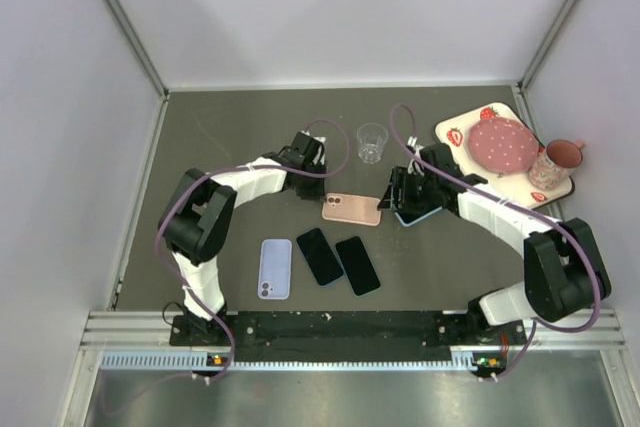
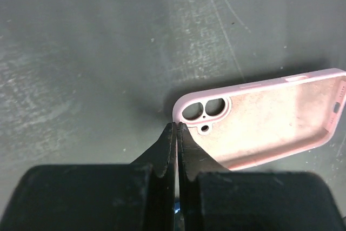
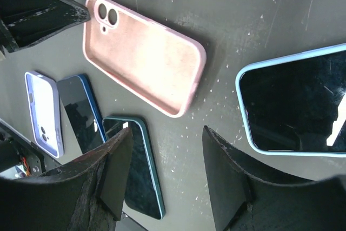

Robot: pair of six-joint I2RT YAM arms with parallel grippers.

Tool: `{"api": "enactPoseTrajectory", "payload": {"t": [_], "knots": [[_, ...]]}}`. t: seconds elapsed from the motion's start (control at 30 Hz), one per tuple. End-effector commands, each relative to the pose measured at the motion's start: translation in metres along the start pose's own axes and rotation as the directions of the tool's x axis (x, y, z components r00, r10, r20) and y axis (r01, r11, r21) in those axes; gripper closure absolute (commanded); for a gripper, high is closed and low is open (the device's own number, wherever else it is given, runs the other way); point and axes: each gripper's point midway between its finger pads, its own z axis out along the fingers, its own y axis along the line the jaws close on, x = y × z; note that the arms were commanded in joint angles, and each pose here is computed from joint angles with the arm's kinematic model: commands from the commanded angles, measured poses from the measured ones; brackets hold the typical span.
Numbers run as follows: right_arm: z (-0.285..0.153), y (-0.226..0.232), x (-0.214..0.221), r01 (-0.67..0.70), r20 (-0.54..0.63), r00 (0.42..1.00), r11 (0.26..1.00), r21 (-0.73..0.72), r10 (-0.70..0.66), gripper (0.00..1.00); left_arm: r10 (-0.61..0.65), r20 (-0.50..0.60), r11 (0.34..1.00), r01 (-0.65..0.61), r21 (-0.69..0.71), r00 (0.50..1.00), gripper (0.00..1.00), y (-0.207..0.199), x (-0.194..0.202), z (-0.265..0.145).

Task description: Put the phone into the phone case

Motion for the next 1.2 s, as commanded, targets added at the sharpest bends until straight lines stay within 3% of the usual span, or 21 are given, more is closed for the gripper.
{"api": "enactPoseTrajectory", "payload": {"t": [0.0, 0.2, 0.37, 0.47, 0.67, 0.93, 1.17], "knots": [[-0.011, 0.008, -0.022, 0.038, 0.064, 0.997, 0.999, -0.003, -0.038, 0.45, 0.001, 0.032, 0.996, 0.002, -0.086, 0.999, 0.98, 0.014, -0.004, -0.023], [-0.009, 0.008, -0.021, 0.036, 0.057, 0.998, 0.999, -0.005, -0.036, 0.46, -0.009, 0.019, 0.996, 0.011, -0.088, 1.000, 0.93, 0.012, 0.003, -0.029], [-0.012, 0.009, -0.021, 0.039, 0.061, 0.997, 0.999, -0.007, -0.039, 0.45, 0.025, 0.027, 0.997, -0.023, -0.078, 0.999, 0.60, 0.005, 0.003, -0.034], [-0.015, 0.009, -0.022, 0.040, 0.067, 0.997, 0.999, -0.003, -0.040, 0.45, 0.048, 0.071, 0.995, -0.041, -0.095, 0.996, 0.54, 0.005, -0.003, -0.043], [-0.022, 0.013, -0.018, 0.049, 0.074, 0.996, 0.999, -0.020, -0.048, 0.43, 0.122, 0.178, 0.993, -0.121, -0.018, 0.976, 0.52, -0.010, -0.016, -0.073], [-0.033, 0.017, -0.011, 0.064, 0.094, 0.994, 0.997, -0.031, -0.061, 0.29, 0.204, 0.350, 0.959, -0.258, 0.114, 0.914, 0.46, -0.033, -0.012, -0.126], [-0.040, 0.019, -0.001, 0.103, 0.121, 0.988, 0.994, -0.029, -0.099, 0.10, 0.189, 0.503, 0.907, -0.347, 0.240, 0.843, 0.43, -0.052, -0.001, -0.162]]}}
